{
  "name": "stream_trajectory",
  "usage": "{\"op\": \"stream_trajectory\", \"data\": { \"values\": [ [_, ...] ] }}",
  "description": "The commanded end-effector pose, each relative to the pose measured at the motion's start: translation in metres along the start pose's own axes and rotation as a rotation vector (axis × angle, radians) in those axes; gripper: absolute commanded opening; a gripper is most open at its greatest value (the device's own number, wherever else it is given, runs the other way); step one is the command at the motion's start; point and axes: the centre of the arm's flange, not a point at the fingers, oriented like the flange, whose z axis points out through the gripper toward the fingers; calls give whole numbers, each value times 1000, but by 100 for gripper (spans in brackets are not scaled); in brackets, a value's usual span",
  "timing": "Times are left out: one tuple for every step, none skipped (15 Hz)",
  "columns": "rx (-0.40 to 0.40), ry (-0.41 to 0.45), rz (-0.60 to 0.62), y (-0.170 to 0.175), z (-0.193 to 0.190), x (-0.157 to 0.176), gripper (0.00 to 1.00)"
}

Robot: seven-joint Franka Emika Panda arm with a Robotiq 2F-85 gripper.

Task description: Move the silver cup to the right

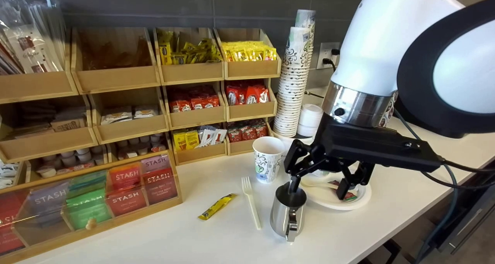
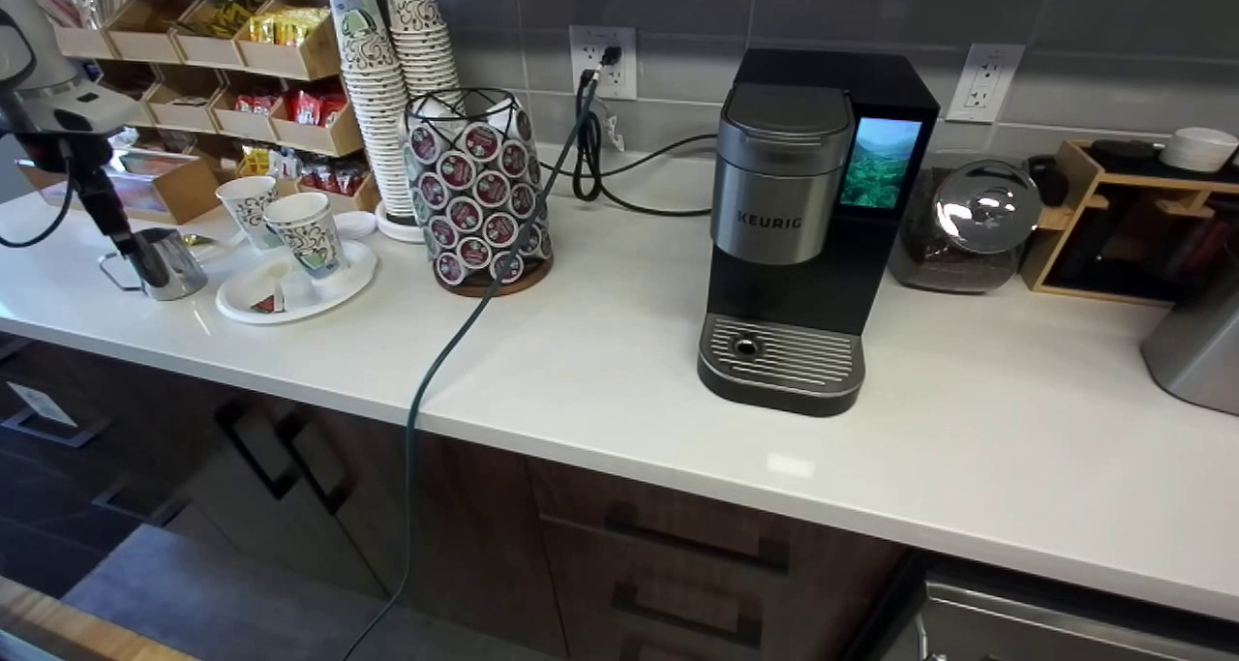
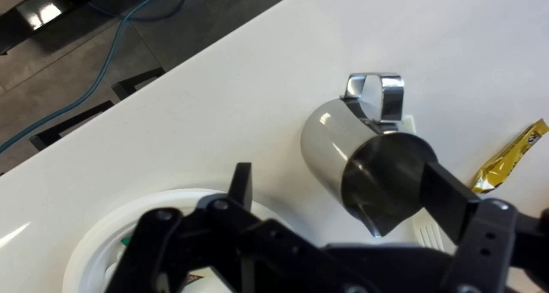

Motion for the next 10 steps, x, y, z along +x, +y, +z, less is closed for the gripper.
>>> {"op": "stream_trajectory", "data": {
  "values": [
    [-30,31,-10,-9,18,1,93],
    [-40,40,-6,-9,20,3,81],
    [-51,42,-2,-9,23,5,70],
    [-59,46,2,-9,26,7,63],
    [-60,51,5,-10,28,9,53],
    [-59,57,7,-11,30,9,45],
    [-61,55,11,-12,32,9,39],
    [-64,58,10,-13,34,9,31],
    [-68,61,8,-15,35,9,23],
    [-72,64,4,-17,37,7,15]
  ]
}}
